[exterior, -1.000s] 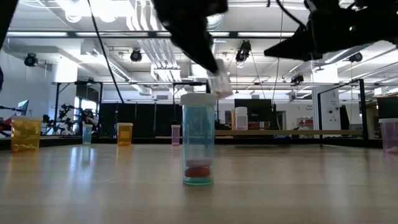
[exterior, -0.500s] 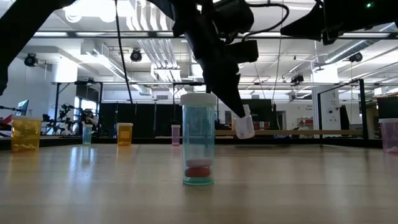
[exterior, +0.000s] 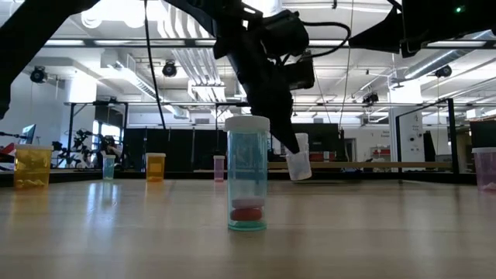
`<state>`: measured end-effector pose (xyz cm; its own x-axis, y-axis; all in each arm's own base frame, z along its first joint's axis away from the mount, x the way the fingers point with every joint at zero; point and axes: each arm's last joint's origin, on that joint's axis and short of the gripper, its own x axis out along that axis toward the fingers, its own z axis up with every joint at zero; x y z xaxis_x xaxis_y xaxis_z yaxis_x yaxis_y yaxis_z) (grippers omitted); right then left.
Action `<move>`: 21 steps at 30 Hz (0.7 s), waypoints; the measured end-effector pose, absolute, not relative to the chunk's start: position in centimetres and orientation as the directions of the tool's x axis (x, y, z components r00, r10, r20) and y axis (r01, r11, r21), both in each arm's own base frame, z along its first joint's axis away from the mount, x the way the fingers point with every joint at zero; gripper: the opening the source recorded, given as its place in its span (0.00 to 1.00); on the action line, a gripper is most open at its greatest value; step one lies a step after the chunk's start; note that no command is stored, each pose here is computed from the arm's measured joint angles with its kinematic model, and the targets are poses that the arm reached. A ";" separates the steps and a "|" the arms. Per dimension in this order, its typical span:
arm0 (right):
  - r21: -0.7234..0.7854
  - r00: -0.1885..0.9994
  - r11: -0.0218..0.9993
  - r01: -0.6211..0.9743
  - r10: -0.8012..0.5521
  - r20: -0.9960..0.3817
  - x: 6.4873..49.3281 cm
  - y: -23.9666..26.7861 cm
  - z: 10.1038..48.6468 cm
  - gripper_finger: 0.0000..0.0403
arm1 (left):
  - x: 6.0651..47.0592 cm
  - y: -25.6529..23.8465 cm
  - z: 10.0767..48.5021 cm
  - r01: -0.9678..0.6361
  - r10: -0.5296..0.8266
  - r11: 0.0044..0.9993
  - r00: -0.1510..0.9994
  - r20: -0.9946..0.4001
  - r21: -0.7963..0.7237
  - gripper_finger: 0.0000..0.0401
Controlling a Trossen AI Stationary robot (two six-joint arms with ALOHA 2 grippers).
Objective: Pick and place medicine bottles onto shelf by color
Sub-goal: Put the left transparent pill bottle on the shelf
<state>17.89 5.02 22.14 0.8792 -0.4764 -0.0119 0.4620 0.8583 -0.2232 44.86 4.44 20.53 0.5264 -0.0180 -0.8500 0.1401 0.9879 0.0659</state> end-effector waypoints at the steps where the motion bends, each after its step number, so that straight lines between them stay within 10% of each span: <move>1: -0.223 0.879 0.858 0.462 -0.476 -0.012 17.9 5.0 22.1 0.02 | 44.9 4.5 20.5 0.139 -0.017 0.988 0.527 -0.850 0.066 0.33; 21: -0.224 0.879 0.858 0.461 -0.476 -0.013 17.9 5.0 22.1 0.02 | 44.3 4.7 19.3 0.132 -0.019 0.990 0.499 -0.866 0.055 0.36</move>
